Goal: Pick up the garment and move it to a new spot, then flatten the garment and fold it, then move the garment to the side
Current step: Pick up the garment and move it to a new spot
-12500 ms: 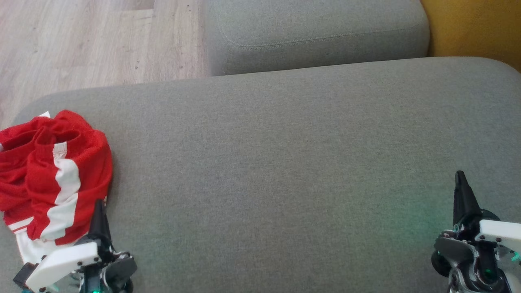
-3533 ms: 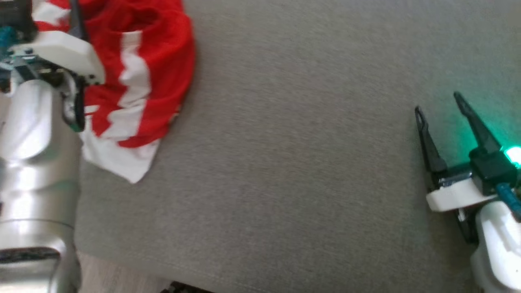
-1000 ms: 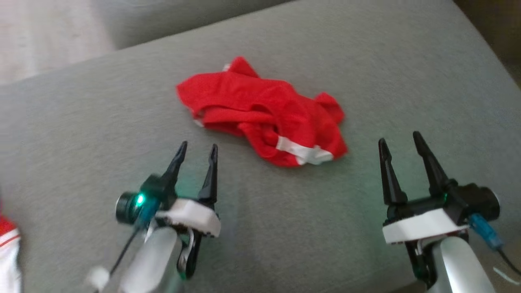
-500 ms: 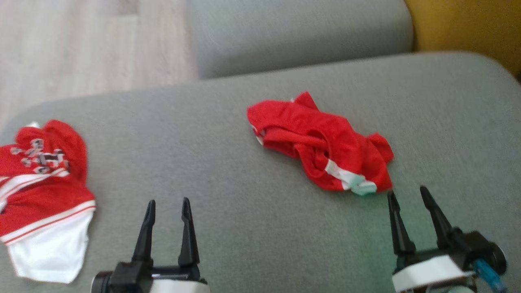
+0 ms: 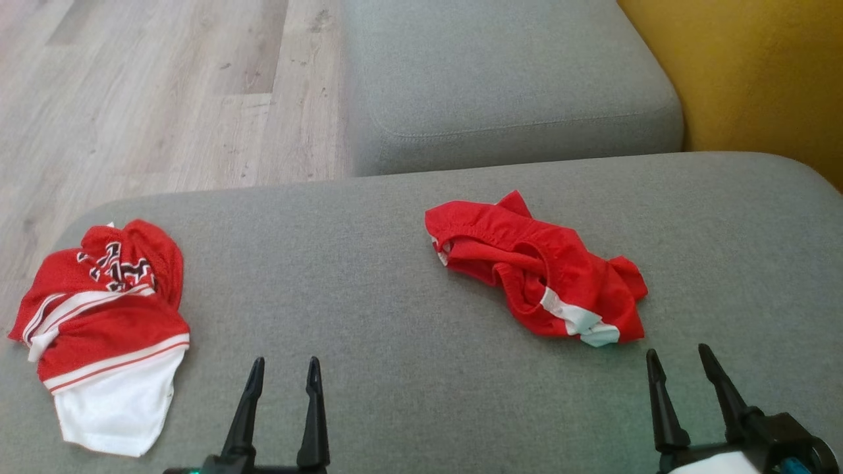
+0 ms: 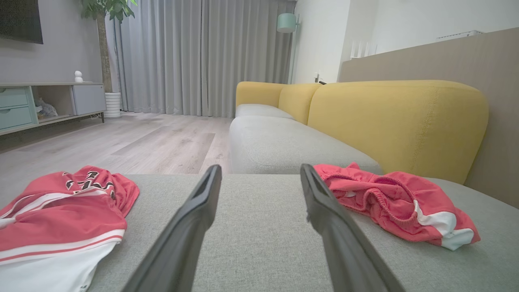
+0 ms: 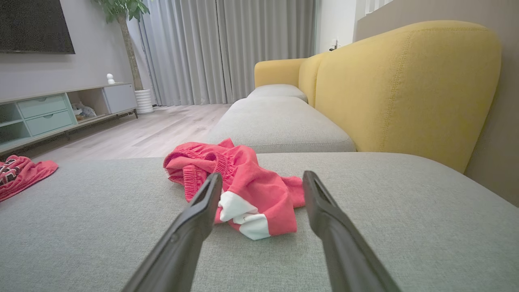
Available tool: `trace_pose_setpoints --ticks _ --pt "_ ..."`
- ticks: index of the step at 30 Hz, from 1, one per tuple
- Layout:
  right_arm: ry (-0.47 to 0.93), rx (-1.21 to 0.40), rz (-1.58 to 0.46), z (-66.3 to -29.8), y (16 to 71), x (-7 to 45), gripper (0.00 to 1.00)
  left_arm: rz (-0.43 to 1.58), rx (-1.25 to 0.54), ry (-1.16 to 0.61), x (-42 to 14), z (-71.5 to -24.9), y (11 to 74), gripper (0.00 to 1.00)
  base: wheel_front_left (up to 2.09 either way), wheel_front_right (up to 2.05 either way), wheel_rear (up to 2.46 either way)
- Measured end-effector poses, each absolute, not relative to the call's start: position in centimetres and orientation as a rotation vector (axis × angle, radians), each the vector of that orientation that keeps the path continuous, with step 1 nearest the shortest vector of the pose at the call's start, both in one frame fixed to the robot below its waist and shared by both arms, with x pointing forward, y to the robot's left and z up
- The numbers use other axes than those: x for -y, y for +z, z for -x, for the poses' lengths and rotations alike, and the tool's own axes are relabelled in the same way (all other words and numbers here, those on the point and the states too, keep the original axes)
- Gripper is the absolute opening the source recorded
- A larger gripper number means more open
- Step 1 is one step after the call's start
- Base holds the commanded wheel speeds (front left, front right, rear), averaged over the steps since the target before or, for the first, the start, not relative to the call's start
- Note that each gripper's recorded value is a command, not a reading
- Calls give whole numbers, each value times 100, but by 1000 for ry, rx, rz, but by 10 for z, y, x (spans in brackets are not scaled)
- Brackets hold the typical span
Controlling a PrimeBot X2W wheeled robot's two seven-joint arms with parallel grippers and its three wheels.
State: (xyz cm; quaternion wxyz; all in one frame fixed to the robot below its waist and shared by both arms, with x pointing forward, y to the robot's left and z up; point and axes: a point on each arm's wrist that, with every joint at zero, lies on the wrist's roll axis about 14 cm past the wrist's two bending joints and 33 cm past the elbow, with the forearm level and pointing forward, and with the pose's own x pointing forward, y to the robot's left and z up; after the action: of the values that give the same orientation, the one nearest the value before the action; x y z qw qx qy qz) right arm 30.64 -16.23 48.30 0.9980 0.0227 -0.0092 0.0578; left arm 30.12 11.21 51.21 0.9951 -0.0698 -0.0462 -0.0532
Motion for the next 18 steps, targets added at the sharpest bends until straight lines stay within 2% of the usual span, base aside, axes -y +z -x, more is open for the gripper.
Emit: trace_pose_setpoints --ticks 18 --pt "106 17 -47 -305 482 165 100 102 62 -126 -109 -301 501 100 0 0 0"
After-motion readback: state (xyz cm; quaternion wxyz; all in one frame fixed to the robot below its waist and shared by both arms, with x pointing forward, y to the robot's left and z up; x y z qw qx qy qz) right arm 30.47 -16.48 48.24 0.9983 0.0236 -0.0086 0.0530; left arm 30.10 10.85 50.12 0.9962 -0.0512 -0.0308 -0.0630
